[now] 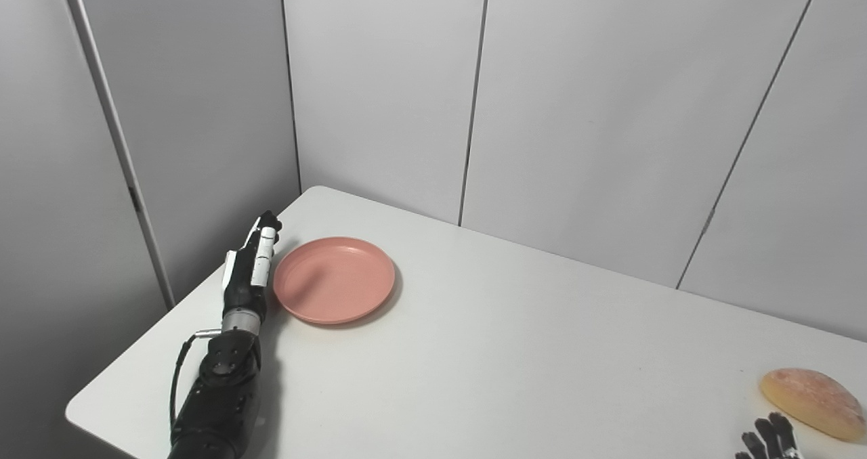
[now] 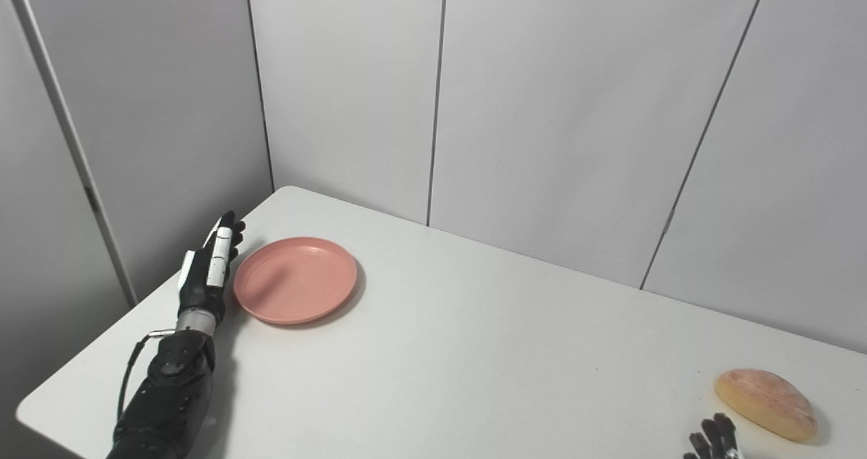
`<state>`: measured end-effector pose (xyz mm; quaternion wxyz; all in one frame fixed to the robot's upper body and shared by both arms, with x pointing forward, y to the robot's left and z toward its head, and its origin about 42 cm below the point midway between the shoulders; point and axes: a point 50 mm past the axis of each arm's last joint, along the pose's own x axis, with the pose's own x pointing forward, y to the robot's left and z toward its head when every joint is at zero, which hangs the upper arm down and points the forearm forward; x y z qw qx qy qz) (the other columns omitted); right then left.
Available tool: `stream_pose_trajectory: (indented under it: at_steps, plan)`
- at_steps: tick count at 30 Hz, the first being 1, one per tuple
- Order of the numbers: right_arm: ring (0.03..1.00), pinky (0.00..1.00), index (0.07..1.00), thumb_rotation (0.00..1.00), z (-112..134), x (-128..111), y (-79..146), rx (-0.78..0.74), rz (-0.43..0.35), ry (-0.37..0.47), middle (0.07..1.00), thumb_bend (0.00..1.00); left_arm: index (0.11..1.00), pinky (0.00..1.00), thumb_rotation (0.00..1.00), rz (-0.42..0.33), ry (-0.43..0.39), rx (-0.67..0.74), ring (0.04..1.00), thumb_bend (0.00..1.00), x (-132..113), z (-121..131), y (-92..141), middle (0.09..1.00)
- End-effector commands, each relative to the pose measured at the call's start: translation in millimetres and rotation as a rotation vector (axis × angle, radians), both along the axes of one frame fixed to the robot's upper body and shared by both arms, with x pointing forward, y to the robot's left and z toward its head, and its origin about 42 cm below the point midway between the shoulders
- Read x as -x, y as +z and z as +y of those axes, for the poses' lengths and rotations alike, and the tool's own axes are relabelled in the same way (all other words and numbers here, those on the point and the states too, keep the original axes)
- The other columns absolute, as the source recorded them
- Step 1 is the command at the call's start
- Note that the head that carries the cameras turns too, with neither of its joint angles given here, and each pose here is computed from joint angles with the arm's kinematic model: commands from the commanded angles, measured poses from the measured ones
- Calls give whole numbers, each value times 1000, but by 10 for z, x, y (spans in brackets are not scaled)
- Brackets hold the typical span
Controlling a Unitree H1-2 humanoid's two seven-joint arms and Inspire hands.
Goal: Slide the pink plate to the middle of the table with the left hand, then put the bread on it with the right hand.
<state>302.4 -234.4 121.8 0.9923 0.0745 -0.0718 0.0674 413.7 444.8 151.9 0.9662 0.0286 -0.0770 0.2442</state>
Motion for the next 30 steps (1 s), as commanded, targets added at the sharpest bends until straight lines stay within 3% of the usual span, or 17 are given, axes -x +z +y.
stream_pose_trajectory:
  at_steps: [1,16,23,30]
  plan:
    - [1000,1000,1000,882,-9,-29,161,-2,-92,-9,1000,581,927,978,1000,-89,-4,-37,950,701,-134,-5,287,921]
    - [990,1000,968,869,-28,-30,169,12,-93,-39,981,601,916,931,1000,-60,-77,5,930,735,-175,-297,136,919]
    - [987,1000,962,846,-17,-37,179,0,-93,-41,974,641,914,998,1000,-56,-100,13,926,744,-223,-421,92,919]
    - [977,1000,952,850,-13,-21,191,-2,-94,-40,964,629,910,982,1000,-57,-134,39,933,769,-222,-575,95,918]
